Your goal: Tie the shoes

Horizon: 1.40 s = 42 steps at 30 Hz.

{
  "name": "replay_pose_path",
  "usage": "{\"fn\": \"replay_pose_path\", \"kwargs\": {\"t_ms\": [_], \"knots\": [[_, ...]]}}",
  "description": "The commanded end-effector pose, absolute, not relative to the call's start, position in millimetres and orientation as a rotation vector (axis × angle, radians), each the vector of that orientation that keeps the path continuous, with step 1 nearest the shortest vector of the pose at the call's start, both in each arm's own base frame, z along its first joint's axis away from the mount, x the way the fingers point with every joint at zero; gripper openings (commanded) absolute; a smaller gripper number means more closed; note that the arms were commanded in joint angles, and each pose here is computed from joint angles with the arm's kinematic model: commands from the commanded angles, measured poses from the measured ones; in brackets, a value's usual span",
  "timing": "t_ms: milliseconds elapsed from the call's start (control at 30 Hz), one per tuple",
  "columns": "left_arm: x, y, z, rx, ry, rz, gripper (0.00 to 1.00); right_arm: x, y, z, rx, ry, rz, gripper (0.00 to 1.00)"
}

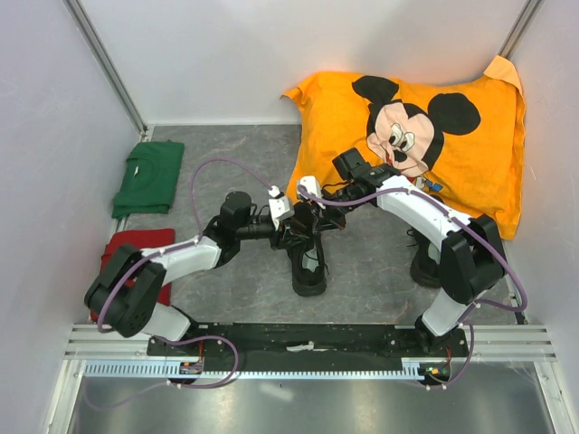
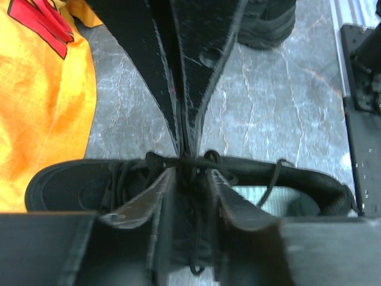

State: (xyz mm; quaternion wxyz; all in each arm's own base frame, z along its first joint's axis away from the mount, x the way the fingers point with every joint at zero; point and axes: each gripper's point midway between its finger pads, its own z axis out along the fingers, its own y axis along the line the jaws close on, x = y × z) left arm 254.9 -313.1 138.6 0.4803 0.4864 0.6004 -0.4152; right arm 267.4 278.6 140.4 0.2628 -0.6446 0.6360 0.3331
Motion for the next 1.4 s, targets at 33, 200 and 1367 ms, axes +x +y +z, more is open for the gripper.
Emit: {"fn": "replay_pose_path", "kwargs": {"t_ms": [33,200,1367], "knots": [[247.5,-293.7,153.0,1.226,1.403,-0.916,0.49,265.4,282.9,152.6,-1.766,1.626,0.886,0.00],[252.7,-273.0,157.9,1.188,1.432,-0.841,0.55,263.5,286.7,156.0,-1.780,1.584,0.883,0.00],[248.5,-282.5,177.1,1.511,0.990,-0.981,0.52,250.7,308.8,170.2,-1.925,1.290,0.850,0.00]]}}
